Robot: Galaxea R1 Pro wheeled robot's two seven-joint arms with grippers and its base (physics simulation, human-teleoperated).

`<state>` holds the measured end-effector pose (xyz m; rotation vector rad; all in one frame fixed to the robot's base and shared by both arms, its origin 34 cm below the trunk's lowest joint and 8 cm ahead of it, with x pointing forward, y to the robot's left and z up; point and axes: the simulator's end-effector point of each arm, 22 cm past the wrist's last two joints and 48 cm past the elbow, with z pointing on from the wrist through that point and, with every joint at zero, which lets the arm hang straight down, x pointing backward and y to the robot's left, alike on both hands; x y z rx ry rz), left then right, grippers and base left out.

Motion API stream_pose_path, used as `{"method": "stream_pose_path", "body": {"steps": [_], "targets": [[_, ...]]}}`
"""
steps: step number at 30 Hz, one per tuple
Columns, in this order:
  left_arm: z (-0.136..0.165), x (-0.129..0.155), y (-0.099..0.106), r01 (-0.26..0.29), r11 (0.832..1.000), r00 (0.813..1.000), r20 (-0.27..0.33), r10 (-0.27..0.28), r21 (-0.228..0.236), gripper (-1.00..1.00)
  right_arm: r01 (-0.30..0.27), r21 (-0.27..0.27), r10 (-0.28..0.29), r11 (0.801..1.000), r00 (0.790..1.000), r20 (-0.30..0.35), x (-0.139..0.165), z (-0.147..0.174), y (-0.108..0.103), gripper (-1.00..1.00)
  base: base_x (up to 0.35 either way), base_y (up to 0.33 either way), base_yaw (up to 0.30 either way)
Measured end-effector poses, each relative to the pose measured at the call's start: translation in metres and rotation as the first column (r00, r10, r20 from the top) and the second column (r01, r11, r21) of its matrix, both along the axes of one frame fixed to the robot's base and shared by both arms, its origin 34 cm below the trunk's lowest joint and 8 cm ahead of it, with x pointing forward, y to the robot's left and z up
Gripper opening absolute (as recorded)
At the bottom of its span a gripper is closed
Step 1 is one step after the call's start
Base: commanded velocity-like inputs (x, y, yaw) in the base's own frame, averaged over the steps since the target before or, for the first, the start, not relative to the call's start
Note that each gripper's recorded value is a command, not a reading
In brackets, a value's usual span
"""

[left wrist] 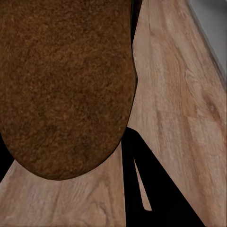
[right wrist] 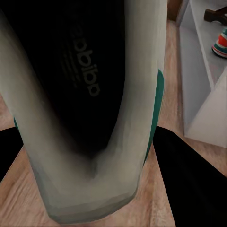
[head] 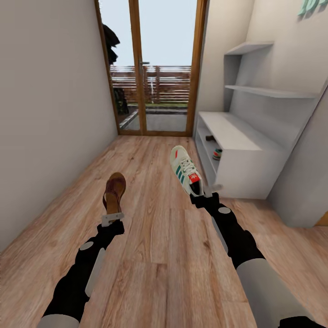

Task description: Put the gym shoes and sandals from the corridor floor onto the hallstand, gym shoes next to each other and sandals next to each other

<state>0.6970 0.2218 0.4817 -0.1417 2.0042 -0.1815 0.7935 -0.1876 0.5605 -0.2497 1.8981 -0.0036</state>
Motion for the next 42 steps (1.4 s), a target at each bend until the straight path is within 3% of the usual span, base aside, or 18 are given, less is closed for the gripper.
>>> {"method": "stream_pose_path", "body": {"steps": [9, 27, 42], "targets": [[0.000, 0.000, 0.000, 0.000, 1.000, 1.000, 0.001, 0.000, 0.000, -1.00, 0.000, 0.000, 0.000, 1.000, 1.000, 0.001, 0.000, 0.001, 0.000, -1.00, 0.213, 0.281, -0.023], [0.012, 0.001, -0.001, 0.002, 1.000, 1.000, 0.020, -0.002, -0.002, -1.00, -0.002, 0.000, 0.002, 1.000, 1.000, 0.020, -0.001, 0.014, 0.001, -1.00, 0.213, 0.282, -0.171], [0.014, 0.001, -0.001, 0.001, 1.000, 1.000, 0.023, -0.001, -0.002, -1.00, -0.003, -0.002, 0.003, 1.000, 1.000, 0.023, -0.001, 0.016, 0.002, -1.00, 0.219, 0.281, 0.035]]}}
